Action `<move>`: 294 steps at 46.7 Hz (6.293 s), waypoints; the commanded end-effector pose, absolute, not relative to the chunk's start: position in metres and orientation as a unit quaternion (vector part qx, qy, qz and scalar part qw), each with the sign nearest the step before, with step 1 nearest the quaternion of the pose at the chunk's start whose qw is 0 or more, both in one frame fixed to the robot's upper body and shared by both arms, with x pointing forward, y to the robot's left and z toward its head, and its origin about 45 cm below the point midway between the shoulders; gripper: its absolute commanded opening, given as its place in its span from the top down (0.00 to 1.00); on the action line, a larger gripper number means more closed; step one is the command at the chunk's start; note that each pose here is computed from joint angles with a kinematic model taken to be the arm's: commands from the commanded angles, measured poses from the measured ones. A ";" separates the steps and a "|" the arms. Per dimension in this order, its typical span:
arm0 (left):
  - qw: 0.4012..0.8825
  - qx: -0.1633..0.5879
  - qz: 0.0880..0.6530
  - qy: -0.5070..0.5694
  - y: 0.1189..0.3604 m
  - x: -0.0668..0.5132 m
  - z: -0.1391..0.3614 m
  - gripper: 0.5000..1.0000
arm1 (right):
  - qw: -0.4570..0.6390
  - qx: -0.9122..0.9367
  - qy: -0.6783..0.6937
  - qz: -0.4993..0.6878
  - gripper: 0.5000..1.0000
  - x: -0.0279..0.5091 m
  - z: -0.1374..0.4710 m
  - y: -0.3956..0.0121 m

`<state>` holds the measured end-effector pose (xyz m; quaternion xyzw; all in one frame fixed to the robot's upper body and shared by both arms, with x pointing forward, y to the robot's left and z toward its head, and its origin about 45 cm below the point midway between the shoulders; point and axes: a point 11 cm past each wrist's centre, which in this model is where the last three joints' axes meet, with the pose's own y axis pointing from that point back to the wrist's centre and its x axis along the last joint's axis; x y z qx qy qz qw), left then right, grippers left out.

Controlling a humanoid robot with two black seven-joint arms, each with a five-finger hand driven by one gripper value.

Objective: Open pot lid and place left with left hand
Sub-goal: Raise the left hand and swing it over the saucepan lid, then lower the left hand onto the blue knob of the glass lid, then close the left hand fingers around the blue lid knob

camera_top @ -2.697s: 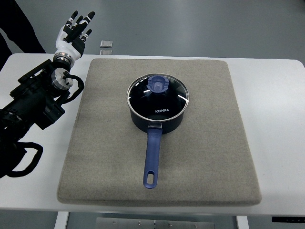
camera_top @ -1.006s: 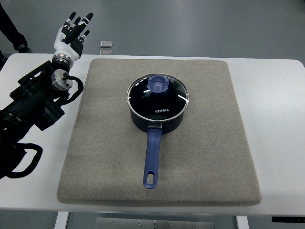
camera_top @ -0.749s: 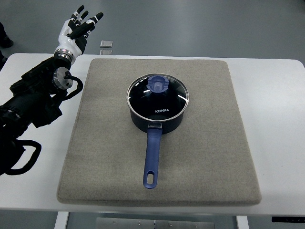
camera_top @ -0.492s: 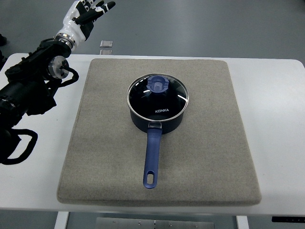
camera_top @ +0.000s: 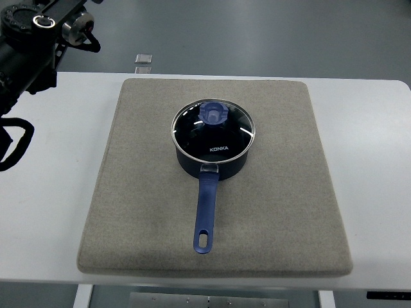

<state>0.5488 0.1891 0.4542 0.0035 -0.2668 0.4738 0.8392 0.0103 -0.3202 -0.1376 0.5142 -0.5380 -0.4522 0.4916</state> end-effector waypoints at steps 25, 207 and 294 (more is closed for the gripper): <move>0.771 0.209 0.124 -0.588 0.082 0.481 0.420 0.06 | 0.492 0.514 -0.538 -0.452 0.17 0.010 -0.138 -0.321; 0.709 0.376 -0.090 -0.590 0.115 0.444 0.358 0.11 | 0.491 0.514 -0.538 -0.452 0.17 0.010 -0.138 -0.320; 0.713 0.370 -0.087 -0.589 0.106 0.446 0.356 0.05 | 0.491 0.514 -0.538 -0.452 0.17 0.010 -0.138 -0.320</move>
